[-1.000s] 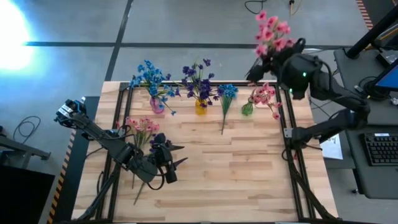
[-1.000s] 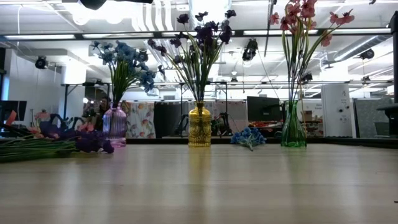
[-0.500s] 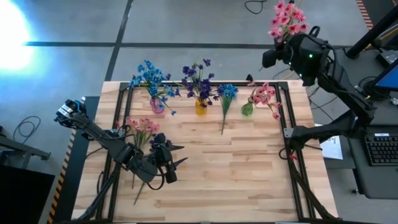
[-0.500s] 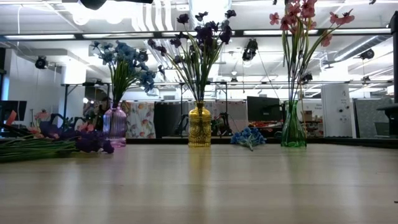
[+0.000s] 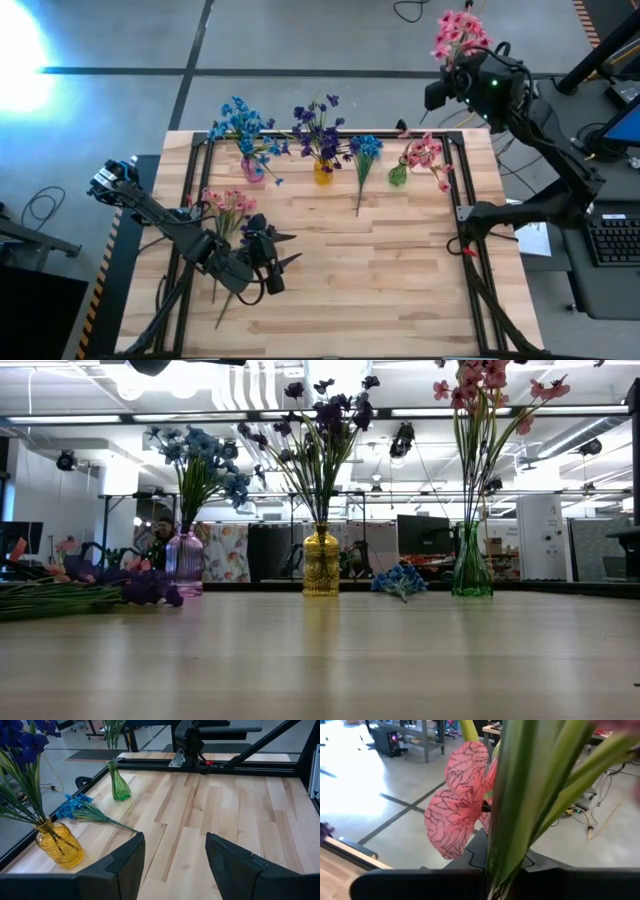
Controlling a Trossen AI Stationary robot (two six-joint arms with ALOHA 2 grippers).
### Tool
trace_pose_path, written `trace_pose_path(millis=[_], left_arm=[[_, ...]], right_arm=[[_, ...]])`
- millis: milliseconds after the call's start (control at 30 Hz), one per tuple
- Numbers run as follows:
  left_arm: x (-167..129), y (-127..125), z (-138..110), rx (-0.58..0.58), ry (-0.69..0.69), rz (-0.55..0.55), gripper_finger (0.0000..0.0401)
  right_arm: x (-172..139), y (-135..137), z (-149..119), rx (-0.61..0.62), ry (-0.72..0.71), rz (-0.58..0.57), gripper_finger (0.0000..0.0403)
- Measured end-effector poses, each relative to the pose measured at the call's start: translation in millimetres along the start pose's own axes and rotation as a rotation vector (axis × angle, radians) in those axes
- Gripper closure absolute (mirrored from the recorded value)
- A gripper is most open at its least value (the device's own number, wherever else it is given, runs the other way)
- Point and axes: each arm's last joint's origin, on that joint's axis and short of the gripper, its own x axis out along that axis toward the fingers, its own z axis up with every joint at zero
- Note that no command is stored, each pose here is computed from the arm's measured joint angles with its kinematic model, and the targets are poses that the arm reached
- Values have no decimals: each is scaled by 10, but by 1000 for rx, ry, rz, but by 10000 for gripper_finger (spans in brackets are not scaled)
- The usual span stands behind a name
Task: Sort flowers into vase by color
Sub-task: Put the right pink flowers into the green vase
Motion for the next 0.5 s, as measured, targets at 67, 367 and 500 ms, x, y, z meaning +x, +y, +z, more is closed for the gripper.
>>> trace_pose_path(millis=[67, 367, 500], left_arm=[[0, 0, 0, 0, 0, 0, 207], [0, 0, -1, 0, 1, -2, 207], [0, -1, -1, -1, 1, -2, 207]], right_arm=[[17, -17, -59, -6, 16, -3, 385], [63, -59, -382, 25, 26, 26, 385], [97, -40, -538, 46, -8, 53, 385]])
